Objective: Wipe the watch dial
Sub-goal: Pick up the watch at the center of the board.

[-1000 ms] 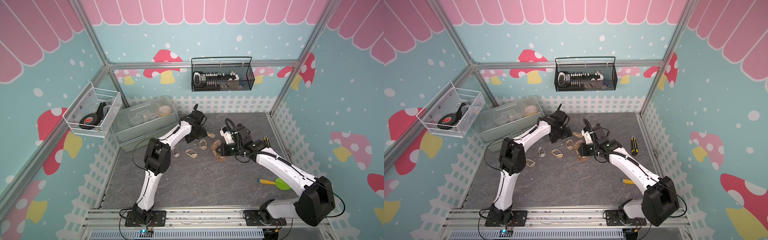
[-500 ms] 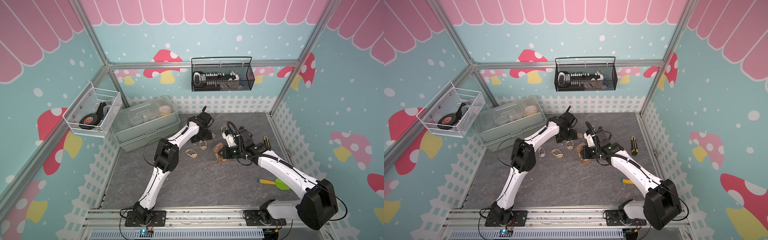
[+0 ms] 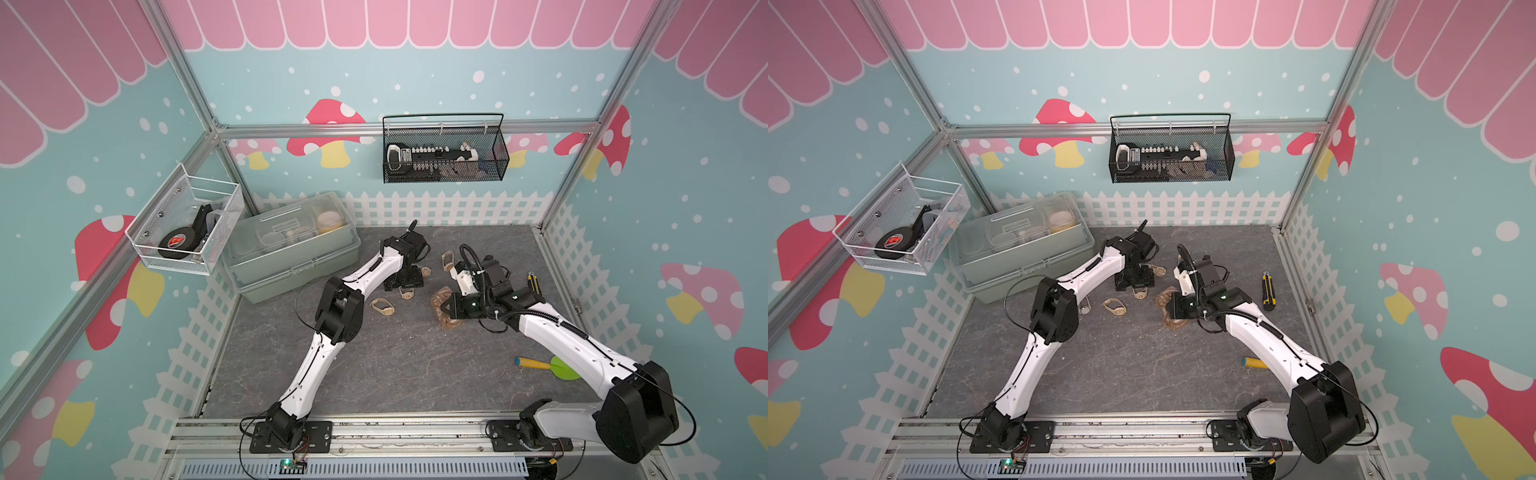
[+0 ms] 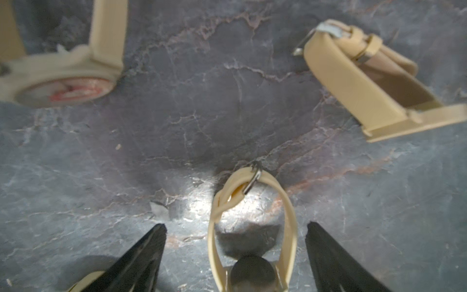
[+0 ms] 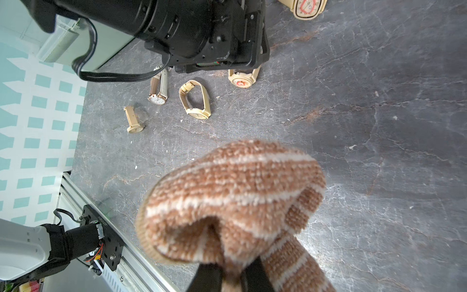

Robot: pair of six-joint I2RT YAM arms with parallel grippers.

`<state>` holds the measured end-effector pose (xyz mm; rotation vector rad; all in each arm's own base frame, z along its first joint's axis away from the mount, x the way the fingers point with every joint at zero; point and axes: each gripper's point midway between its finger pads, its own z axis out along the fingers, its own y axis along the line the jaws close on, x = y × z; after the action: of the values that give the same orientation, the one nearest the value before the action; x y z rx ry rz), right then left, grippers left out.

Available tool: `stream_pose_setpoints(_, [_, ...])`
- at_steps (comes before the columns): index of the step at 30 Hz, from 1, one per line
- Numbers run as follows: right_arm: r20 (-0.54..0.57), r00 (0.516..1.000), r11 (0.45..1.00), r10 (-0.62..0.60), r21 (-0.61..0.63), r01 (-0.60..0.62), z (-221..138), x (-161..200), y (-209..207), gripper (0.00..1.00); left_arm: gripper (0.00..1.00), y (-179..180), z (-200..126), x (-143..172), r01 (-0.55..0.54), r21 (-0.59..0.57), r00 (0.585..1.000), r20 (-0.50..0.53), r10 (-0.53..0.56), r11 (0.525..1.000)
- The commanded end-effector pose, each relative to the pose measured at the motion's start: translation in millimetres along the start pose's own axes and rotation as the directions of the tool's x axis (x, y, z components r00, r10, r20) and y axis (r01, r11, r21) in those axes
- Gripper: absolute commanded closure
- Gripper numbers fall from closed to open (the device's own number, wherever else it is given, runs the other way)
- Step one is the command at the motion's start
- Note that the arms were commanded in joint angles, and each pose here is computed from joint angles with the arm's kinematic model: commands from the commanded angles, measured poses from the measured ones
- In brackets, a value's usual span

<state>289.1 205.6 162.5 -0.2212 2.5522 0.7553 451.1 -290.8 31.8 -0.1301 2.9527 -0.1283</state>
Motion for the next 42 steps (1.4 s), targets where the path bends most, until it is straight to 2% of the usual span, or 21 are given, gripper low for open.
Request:
stream_pose_setpoints(1, [0.024,1.000,1.000,0.007,-0.008,-0.007,-5,-2,1,1.00,0.17,1,6,4,-0.036,-0.038,0.999,-0.005,0.036,0.999])
stream_pose_setpoints(16, [0.033,0.999,1.000,0.017,-0.004,-0.017,-8,-2,-3,1.00,0.33,1,22,5,-0.035,-0.046,0.999,-0.022,0.034,0.998])
stream_pose_setpoints(23, [0.032,0.999,1.000,0.020,0.000,-0.020,-8,-1,-5,1.00,0.46,3,24,6,-0.037,-0.053,0.999,-0.026,0.036,0.998])
stream_pose_setpoints(32, [0.035,0.999,1.000,0.017,-0.006,-0.017,-9,-4,-3,1.00,0.56,7,23,11,-0.033,-0.065,0.999,-0.035,0.031,0.997])
stream_pose_setpoints(42, [0.034,0.999,1.000,0.020,-0.010,-0.020,-10,-3,-3,1.00,0.76,10,25,11,-0.026,-0.071,0.999,-0.031,0.024,0.997])
